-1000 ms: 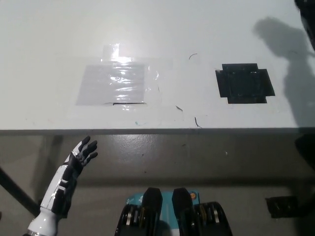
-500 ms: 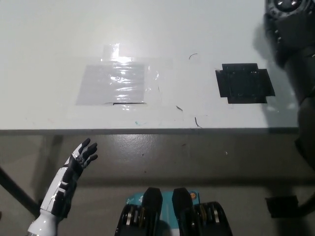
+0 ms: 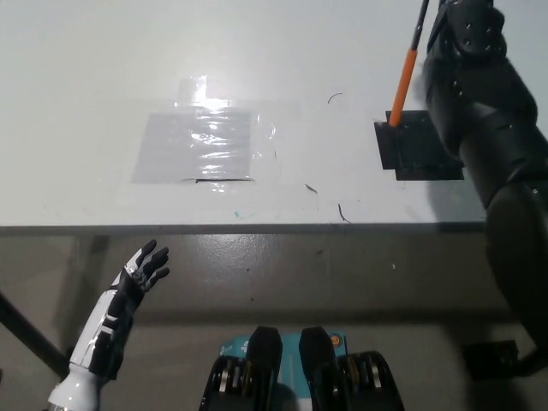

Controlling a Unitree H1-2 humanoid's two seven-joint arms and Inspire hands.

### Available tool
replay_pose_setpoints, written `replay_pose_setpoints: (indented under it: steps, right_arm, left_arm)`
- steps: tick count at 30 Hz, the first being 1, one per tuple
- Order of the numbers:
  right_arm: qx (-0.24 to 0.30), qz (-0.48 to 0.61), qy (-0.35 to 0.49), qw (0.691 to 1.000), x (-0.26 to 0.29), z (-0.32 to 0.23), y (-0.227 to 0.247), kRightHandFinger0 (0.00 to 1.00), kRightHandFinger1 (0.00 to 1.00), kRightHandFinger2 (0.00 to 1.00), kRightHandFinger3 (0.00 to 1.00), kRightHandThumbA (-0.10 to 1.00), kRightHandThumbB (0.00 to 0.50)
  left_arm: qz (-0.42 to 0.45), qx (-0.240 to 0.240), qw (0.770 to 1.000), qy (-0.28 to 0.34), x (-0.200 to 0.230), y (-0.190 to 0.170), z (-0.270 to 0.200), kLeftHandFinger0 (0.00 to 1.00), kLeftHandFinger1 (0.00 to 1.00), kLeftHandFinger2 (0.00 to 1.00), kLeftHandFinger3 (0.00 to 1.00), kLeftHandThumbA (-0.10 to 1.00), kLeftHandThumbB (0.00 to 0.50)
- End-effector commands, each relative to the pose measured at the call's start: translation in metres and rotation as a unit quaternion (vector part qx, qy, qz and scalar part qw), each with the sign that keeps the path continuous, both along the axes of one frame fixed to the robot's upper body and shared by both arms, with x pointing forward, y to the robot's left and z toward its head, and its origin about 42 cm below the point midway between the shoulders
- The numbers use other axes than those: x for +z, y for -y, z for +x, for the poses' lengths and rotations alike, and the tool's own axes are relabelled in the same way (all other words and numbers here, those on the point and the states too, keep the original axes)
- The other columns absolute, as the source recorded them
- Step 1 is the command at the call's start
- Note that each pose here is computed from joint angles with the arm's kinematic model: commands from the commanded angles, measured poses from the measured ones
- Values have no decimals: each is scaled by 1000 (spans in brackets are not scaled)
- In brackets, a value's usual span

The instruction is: The robot uses it right hand to pick up an extended orange duster kept in the middle of the desk and presses its handle against the desk to collapse it

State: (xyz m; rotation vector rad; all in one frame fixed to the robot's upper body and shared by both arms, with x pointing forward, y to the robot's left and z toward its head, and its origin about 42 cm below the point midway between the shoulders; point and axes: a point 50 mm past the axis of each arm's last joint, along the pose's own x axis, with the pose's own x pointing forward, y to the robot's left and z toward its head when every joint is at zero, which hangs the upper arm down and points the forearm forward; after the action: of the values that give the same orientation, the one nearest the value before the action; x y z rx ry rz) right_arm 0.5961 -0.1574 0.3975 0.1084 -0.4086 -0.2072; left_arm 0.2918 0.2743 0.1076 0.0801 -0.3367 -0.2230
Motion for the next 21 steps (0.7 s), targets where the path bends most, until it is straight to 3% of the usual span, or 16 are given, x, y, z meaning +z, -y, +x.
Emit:
replay_pose_setpoints:
  steps: [1,7,11,15,16,17,21]
  right_arm:
    - [7,29,39,999,19,-1,-4,0,5,340,381,-100,110]
    - [0,34,33,999,10,-1,3,0,3,350,404,-100,107]
    - [-4,34,29,999,2,-2,4,0,0,290,344,-100,105]
    - [-15,23,24,999,-17,-6,4,0,0,168,206,-100,105]
    - [-16,23,23,999,-21,-7,3,0,0,79,111,-100,116]
    - [-17,20,21,999,-27,-8,3,0,0,104,150,-100,105]
    - [-16,15,0,1000,-55,-13,0,0,0,70,103,-100,127]
  left_arm:
    - [-9,-1,1000,26,8,-3,-3,1000,1000,1000,1000,1000,226]
    - [-8,-1,999,36,13,-3,2,1000,1000,1000,1000,1000,222]
    - [-13,-3,999,32,13,-2,3,1000,1000,1000,1000,1000,229]
    - [-10,-5,1000,27,13,-1,1,1000,1000,1000,1000,1000,243]
    - [-7,-5,1000,26,12,-2,0,1000,1000,1000,1000,1000,245]
    - [-5,-5,1000,27,12,-2,0,1000,1000,1000,1000,1000,243]
    - [-3,-8,1000,29,13,-1,2,1000,1000,1000,1000,1000,234]
